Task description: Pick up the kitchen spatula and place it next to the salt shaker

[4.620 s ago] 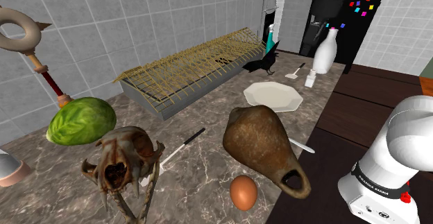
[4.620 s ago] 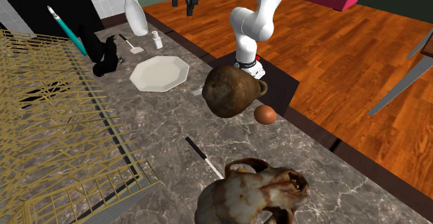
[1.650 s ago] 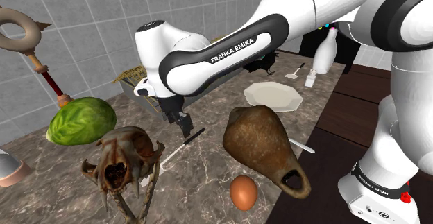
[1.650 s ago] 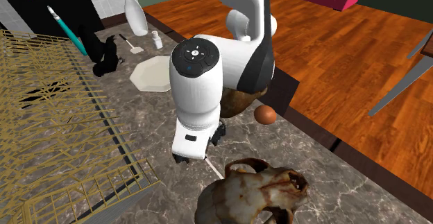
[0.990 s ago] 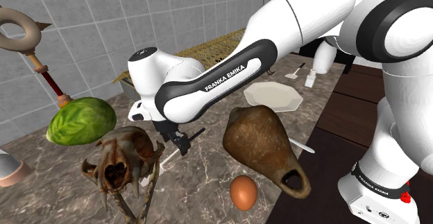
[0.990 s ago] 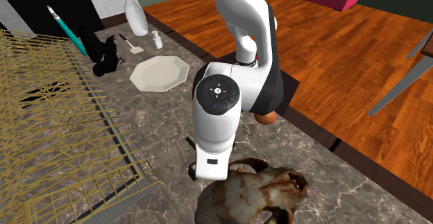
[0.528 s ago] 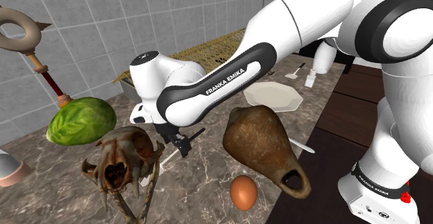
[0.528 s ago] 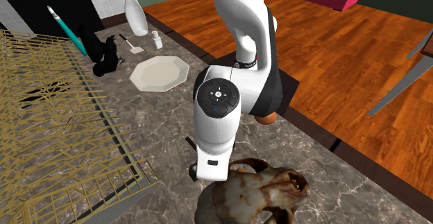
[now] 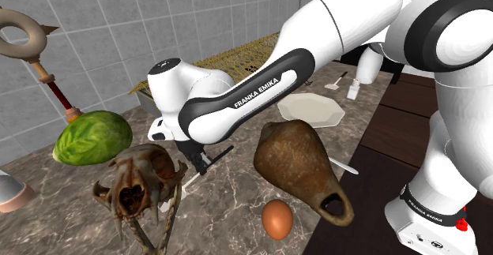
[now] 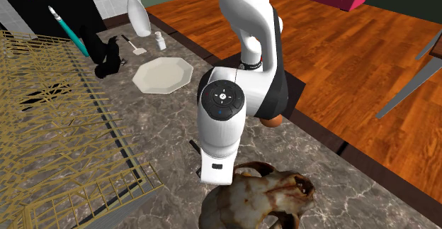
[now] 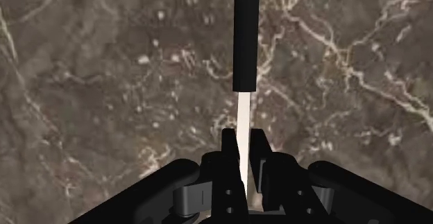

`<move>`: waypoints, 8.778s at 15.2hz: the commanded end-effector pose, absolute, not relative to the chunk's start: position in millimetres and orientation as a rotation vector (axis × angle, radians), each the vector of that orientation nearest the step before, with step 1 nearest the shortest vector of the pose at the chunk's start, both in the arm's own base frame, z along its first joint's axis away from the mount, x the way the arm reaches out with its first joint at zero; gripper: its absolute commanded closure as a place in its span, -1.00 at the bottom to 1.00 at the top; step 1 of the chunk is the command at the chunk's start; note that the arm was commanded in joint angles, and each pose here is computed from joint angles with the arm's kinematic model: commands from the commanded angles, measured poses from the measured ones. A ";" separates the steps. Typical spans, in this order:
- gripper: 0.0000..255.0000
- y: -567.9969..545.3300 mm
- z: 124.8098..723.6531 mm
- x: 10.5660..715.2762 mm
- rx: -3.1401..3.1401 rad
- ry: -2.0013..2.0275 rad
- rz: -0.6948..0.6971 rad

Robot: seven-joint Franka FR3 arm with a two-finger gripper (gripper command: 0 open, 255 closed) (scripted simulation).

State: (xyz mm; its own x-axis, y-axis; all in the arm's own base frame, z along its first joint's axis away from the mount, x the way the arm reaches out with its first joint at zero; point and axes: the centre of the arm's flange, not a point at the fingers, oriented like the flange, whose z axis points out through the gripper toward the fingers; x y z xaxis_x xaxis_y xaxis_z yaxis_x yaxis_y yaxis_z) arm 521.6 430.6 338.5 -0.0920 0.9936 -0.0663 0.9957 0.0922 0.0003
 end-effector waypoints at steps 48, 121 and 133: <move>1.00 267.8 503.6 467.4 2.083 2.285 -0.069; 1.00 -240.2 350.5 298.6 2.083 2.285 -0.069; -1.00 -238.4 376.9 298.4 2.083 2.285 -0.069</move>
State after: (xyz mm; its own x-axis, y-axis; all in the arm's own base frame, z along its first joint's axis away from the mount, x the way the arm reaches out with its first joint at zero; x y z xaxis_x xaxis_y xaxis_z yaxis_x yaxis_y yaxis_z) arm 299.5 -240.0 366.5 -0.0922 0.9935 -0.0668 0.9957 0.0925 0.0019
